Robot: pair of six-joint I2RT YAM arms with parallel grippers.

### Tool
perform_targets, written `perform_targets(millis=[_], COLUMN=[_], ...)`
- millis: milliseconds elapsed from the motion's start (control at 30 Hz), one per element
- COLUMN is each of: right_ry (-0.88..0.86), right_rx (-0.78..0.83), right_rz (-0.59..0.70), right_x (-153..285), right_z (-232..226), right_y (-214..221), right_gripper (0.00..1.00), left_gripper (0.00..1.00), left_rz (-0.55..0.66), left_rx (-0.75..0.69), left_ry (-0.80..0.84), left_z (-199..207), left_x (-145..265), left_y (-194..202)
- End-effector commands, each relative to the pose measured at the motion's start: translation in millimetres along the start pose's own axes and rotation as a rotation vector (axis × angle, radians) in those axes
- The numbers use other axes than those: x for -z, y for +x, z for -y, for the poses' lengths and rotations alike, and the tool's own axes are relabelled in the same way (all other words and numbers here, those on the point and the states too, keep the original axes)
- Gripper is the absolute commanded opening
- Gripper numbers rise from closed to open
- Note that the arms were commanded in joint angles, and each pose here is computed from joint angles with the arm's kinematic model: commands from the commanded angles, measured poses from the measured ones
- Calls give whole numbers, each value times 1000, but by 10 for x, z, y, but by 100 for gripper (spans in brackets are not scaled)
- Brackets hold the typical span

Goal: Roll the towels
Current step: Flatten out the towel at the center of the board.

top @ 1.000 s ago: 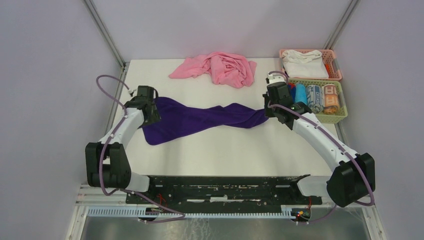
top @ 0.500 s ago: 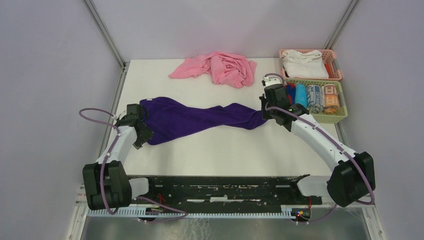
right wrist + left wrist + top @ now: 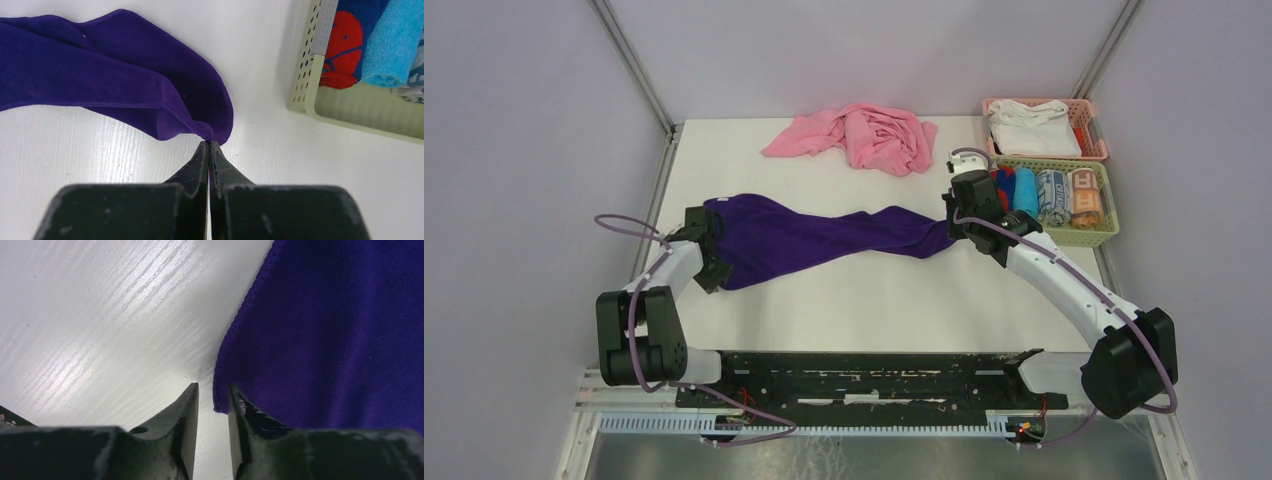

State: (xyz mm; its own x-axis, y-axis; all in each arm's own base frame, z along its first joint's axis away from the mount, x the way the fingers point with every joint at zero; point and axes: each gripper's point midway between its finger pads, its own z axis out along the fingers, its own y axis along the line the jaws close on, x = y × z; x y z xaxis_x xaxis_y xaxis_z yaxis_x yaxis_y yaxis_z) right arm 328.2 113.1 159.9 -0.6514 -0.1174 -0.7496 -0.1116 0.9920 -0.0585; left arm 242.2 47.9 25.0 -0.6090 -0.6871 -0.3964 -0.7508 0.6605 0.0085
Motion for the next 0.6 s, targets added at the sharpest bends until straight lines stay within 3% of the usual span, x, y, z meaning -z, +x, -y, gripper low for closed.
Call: perform_targets(millis=[0,133,267,567], right_ry=[17,33,53,157], right_rx=[-6,-4,2,24], right_rz=[62,59,50,48], right_x=[58,51,57,132], right_z=[35,63,100,298], right_y=[-145,-131,-123,-265], right_gripper=[0,0,0,0], left_gripper=[30,4,3,3], left_rz=[40,75,184,530], left_rx=[69,84,130,261], left_ry=[21,3,7,115], left_z=[114,72,-6,-7], left_x=[-24,11,274,1450], left_y=[-141,-220,-647,-1967])
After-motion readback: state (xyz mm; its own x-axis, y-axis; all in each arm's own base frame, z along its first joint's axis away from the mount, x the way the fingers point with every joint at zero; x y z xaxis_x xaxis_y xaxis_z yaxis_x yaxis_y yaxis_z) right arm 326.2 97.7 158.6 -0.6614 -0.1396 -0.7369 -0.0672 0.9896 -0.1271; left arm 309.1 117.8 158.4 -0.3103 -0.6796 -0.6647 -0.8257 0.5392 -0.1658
